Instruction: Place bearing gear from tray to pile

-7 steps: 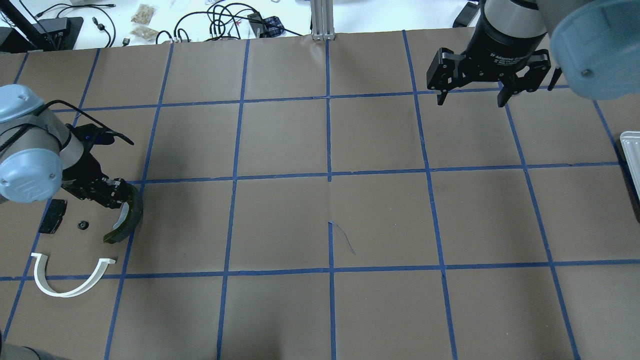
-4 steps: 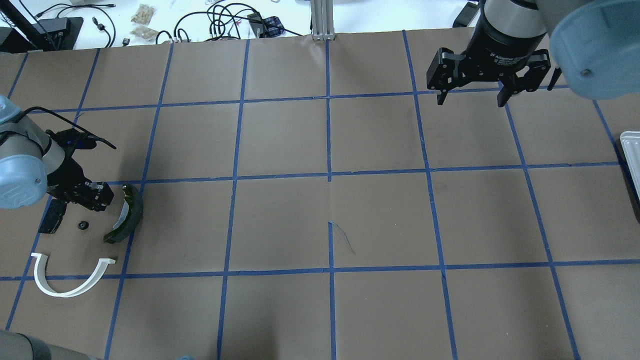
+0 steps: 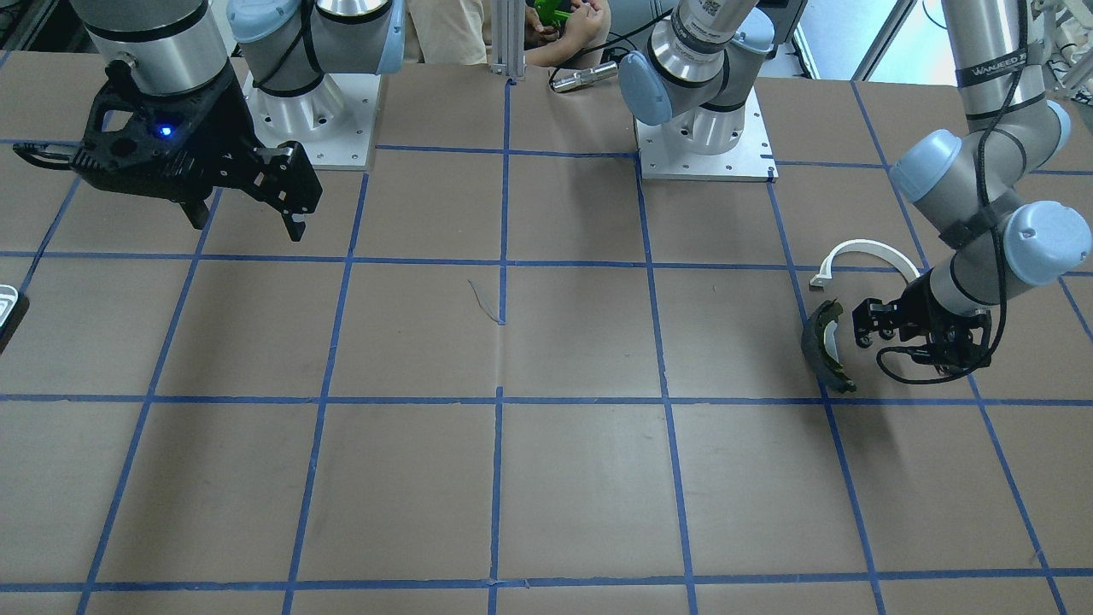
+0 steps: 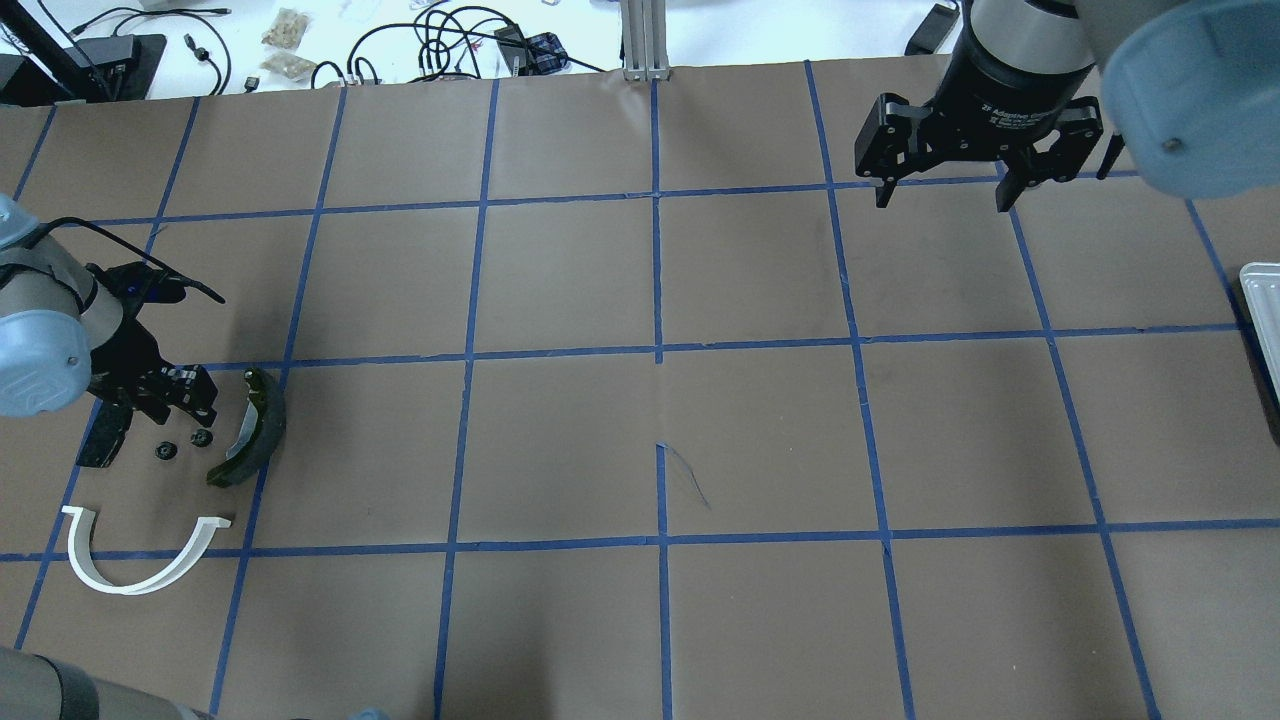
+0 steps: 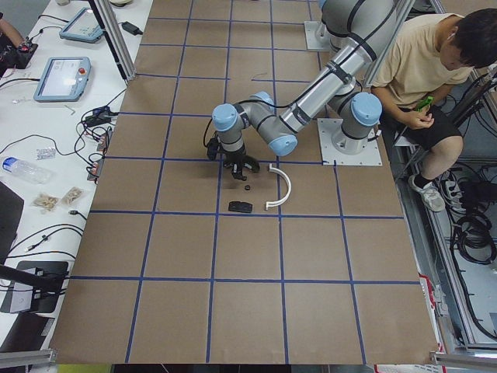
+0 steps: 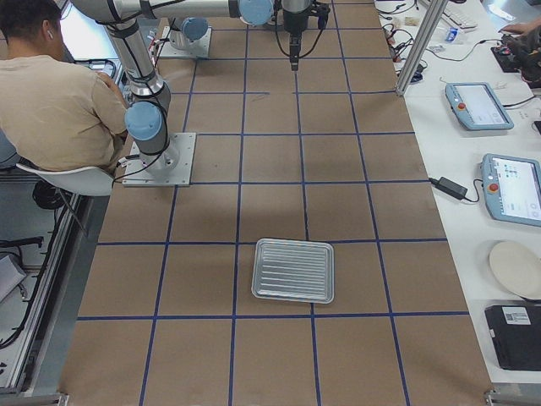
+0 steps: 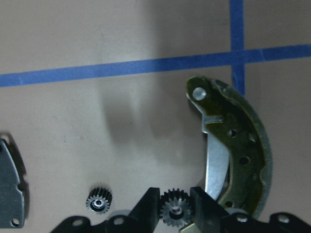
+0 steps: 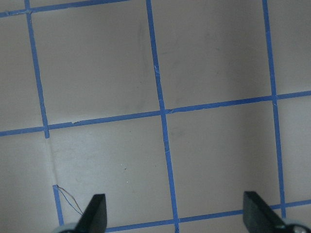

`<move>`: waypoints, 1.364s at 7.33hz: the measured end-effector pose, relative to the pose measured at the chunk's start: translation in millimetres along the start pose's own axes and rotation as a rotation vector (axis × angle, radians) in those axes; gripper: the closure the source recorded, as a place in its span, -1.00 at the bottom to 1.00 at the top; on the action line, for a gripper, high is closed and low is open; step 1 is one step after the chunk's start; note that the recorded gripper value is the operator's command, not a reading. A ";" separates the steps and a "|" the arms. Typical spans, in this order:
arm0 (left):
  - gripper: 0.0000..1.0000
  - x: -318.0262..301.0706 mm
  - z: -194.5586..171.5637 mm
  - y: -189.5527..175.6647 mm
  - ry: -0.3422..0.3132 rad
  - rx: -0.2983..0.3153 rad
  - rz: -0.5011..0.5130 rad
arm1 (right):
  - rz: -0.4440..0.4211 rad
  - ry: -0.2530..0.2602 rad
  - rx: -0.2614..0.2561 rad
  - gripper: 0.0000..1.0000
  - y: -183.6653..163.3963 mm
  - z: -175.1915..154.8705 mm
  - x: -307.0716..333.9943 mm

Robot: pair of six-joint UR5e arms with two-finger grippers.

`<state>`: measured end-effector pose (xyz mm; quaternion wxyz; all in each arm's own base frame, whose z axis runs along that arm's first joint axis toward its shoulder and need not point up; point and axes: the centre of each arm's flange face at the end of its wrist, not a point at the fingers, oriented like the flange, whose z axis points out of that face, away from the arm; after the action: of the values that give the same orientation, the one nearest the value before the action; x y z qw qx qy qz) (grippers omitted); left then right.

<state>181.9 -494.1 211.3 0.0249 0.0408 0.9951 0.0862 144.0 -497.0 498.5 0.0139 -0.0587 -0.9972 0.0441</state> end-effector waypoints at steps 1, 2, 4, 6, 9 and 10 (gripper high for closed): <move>-1.00 1.1 -5.3 1.1 -0.016 -0.003 -0.001 | 0.000 0.000 0.001 -1.00 -0.1 0.0 0.1; -1.00 10.3 -17.7 0.4 -0.015 0.018 0.001 | 0.000 0.000 0.001 -1.00 -0.2 -0.1 0.1; -1.00 54.0 -62.3 -8.9 0.049 0.062 -0.041 | 0.001 -0.001 0.001 -1.00 -0.2 -0.1 0.2; -1.00 115.6 -128.8 -21.8 0.077 0.034 -0.150 | 0.003 -0.001 -0.001 -1.00 -0.3 0.1 0.6; -1.00 244.8 -232.2 -11.9 0.045 0.114 -0.183 | 0.004 0.000 -0.001 -1.00 -0.3 0.0 1.4; -1.00 268.1 -261.1 3.0 0.038 0.169 -0.158 | 0.004 -0.002 -0.003 -1.00 0.0 0.0 1.3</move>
<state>-99.5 -512.5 457.3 0.0093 -0.0373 0.9993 0.0003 142.7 -496.8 498.6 0.0126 -0.0605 -0.9972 0.0425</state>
